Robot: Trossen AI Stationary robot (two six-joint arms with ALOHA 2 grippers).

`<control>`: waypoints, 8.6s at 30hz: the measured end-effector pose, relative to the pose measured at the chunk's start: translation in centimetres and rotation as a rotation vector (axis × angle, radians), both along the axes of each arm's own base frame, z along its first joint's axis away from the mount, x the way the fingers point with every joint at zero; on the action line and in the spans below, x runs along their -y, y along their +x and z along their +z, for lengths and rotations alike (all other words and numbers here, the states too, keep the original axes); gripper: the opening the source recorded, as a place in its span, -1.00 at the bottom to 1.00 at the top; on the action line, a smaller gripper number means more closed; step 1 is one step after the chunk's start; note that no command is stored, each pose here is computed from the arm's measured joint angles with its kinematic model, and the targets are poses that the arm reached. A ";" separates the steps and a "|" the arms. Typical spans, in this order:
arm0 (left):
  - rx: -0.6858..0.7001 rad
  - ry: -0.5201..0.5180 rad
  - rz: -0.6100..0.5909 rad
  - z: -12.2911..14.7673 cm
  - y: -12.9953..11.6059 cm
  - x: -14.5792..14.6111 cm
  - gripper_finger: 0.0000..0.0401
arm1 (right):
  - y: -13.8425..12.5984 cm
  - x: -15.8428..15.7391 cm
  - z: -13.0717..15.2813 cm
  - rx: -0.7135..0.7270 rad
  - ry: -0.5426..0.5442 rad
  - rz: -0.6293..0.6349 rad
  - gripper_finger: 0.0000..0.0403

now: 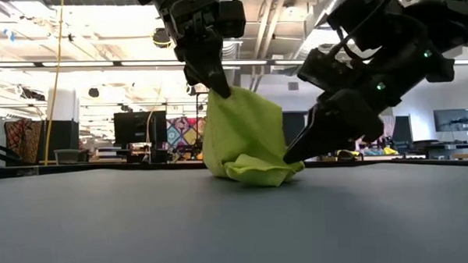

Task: Roll towel
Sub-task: Roll the green microfiber towel

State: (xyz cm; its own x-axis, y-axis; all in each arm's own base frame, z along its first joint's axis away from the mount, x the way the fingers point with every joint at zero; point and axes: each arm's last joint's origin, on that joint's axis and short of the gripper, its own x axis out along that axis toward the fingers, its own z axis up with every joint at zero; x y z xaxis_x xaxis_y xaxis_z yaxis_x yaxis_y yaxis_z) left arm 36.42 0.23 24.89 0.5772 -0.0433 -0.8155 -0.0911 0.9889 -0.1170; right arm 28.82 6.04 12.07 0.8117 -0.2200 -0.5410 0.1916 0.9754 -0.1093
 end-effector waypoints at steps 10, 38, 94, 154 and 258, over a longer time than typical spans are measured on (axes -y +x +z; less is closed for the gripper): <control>0.107 -0.050 -0.058 2.6 -0.9 0.1 -1.00 | 0.1 2.4 5.3 0.141 0.261 0.113 -0.91; 0.315 0.133 -0.050 9.7 -9.1 -1.4 -1.00 | 4.0 4.9 23.4 -0.508 0.179 0.299 -0.94; 0.012 -0.166 0.093 -8.3 -14.0 6.3 -1.00 | 5.8 -0.8 4.2 -0.409 0.212 0.571 -0.69; 0.367 -0.024 -0.351 -7.8 -10.4 7.9 -0.31 | 0.7 -0.2 2.6 -0.800 0.402 0.418 -0.89; 0.394 -0.243 -0.097 2.7 -12.7 0.1 -1.00 | -7.8 10.4 15.5 -0.289 0.909 -0.090 -0.91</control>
